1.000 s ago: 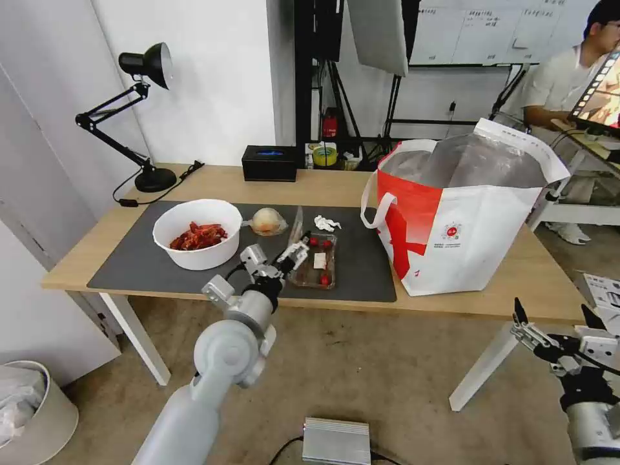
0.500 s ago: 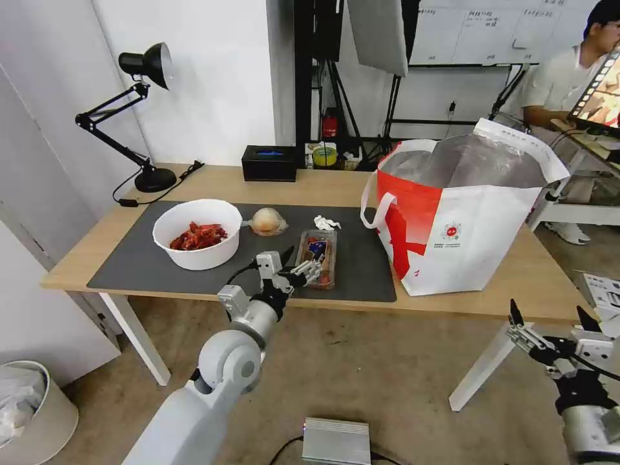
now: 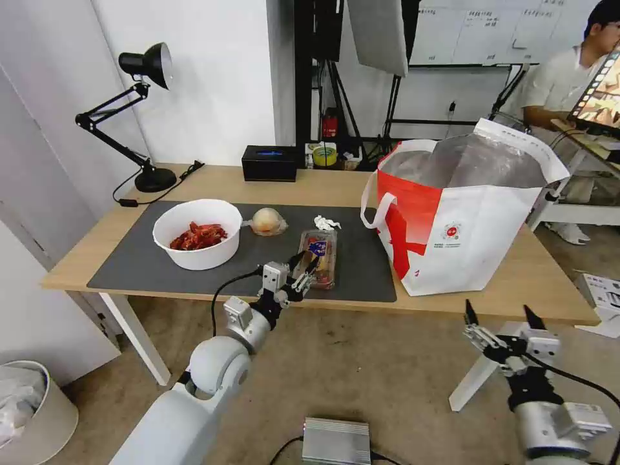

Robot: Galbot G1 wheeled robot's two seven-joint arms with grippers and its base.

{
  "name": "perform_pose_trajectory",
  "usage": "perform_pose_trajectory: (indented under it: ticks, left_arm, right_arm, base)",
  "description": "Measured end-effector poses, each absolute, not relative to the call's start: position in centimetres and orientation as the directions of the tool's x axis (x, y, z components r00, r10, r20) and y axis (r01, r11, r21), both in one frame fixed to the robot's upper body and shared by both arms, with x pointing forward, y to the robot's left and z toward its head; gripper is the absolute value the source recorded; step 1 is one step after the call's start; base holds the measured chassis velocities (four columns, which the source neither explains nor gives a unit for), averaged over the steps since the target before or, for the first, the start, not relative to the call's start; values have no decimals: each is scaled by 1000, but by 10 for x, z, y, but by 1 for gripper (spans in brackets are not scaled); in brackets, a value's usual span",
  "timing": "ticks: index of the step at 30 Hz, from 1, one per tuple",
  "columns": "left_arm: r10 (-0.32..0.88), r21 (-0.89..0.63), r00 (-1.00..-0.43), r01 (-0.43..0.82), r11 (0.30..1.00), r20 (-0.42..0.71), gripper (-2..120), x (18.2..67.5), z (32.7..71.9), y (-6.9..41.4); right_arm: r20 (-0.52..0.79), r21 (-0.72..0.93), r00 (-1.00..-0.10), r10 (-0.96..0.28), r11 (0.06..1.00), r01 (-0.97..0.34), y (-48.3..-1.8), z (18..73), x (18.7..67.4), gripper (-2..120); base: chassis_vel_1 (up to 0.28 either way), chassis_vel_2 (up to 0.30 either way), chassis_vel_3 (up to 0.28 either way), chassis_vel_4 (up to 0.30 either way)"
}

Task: Pick up the trash from the table and place it into the takeout bag.

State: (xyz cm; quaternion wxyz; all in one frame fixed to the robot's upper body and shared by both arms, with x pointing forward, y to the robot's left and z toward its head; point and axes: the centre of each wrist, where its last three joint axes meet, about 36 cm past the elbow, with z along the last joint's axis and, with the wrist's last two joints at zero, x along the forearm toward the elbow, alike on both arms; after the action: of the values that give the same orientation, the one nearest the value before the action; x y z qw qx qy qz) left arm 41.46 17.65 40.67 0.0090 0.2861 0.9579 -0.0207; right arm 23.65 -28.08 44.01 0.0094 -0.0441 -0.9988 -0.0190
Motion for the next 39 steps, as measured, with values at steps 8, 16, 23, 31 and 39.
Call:
perform_pose_trajectory:
  ticks: [8, 16, 23, 31, 39]
  left_arm:
    - [563, 9, -826, 563, 827, -23, 0, 414, 405, 183]
    - [568, 23, -823, 567, 823, -20, 0, 414, 404, 186]
    - [573, 27, -819, 573, 819, 0, 0, 418, 397, 186]
    - [586, 17, -810, 586, 810, 28, 0, 419, 385, 179]
    - [585, 19, -811, 585, 811, 28, 0, 420, 380, 178]
  right_arm:
    - [56, 218, -998, 9, 976, 21, -260, 442, 249, 100]
    - [63, 328, -996, -55, 944, -31, -244, 441, 268, 100]
    - [64, 429, -989, -131, 898, -91, -228, 444, 297, 100]
    - [81, 499, -975, -204, 856, -138, -218, 438, 319, 100]
    - [79, 596, -960, -270, 784, -172, -214, 439, 358, 100]
  base:
    - [0, 0, 0, 0]
    - [0, 0, 0, 0]
    - [0, 0, 0, 0]
    - [0, 0, 0, 0]
    - [0, 0, 0, 0]
